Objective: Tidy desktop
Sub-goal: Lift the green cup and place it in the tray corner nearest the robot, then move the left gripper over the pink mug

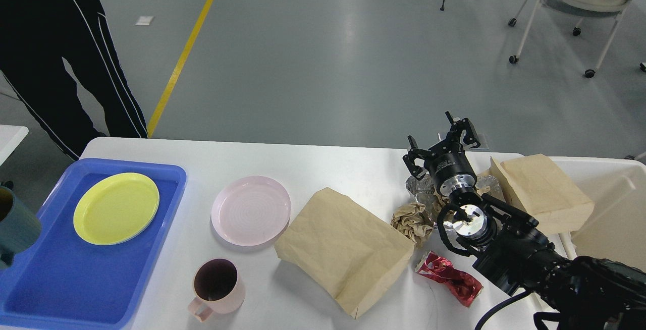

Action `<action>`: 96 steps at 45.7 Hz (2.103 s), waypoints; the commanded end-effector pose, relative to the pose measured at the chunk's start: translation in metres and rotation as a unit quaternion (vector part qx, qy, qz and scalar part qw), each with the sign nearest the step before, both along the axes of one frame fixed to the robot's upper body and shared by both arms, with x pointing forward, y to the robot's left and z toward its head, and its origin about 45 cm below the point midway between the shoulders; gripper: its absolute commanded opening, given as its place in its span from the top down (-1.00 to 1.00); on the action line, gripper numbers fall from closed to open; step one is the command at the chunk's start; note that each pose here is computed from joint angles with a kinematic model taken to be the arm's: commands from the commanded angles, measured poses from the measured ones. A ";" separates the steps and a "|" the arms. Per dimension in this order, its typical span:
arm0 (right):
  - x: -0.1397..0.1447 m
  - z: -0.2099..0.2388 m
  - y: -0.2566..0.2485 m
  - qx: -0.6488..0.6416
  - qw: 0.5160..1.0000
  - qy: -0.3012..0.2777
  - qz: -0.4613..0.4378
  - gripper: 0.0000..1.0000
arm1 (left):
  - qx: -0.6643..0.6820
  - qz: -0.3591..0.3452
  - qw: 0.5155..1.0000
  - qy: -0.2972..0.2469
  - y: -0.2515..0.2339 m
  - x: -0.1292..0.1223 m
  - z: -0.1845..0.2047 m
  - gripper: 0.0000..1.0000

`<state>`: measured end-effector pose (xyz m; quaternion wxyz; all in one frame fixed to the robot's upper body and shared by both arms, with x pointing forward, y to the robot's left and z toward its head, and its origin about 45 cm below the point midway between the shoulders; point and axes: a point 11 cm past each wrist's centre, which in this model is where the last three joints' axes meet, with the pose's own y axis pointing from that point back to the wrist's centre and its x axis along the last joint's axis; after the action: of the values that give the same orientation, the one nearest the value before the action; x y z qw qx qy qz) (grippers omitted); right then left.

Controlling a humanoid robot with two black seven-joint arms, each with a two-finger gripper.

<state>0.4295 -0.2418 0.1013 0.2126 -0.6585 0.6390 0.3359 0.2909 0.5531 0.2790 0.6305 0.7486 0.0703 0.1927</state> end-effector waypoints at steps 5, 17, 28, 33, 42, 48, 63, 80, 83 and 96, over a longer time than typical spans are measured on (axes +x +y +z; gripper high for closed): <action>-0.001 -0.001 -0.001 0.000 1.000 0.001 -0.001 -1.00 | 0.062 0.004 0.998 -0.015 0.031 0.000 -0.040 1.00; 0.000 0.000 -0.001 0.000 1.000 0.000 -0.001 -1.00 | 0.095 0.003 0.995 -0.006 0.046 -0.016 -0.085 1.00; 0.000 0.000 0.000 0.000 1.000 0.000 0.000 -1.00 | 0.082 0.019 0.996 -0.008 0.042 -0.029 -0.110 1.00; 0.000 0.000 -0.001 0.000 1.000 0.000 -0.001 -1.00 | 0.081 0.018 0.997 0.001 0.041 -0.033 -0.115 1.00; 0.000 0.000 -0.001 0.000 1.000 0.000 -0.001 -1.00 | 0.083 0.017 0.996 0.007 0.042 -0.040 -0.122 1.00; 0.000 0.000 -0.001 0.000 1.000 0.000 -0.001 -1.00 | 0.083 0.016 0.996 0.008 0.042 -0.040 -0.123 0.95; 0.000 0.000 -0.001 0.000 1.000 0.000 -0.001 -1.00 | 0.087 0.015 0.996 -0.001 0.042 -0.038 -0.122 -0.80; 0.000 0.000 0.000 0.000 1.000 0.001 0.000 -1.00 | 0.071 0.023 0.997 0.020 0.038 -0.038 -0.119 -0.94; 0.000 0.000 0.000 0.000 1.000 0.000 0.000 -1.00 | 0.060 0.030 0.997 0.041 0.035 -0.042 -0.119 -0.94; 0.000 0.000 0.000 0.000 1.000 0.000 0.000 -1.00 | 0.010 0.049 0.997 0.066 0.016 0.004 -0.047 -0.94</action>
<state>0.4294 -0.2418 0.1012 0.2128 -0.6583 0.6391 0.3361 0.2710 0.5765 0.1953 0.5966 0.7708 0.1427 0.1721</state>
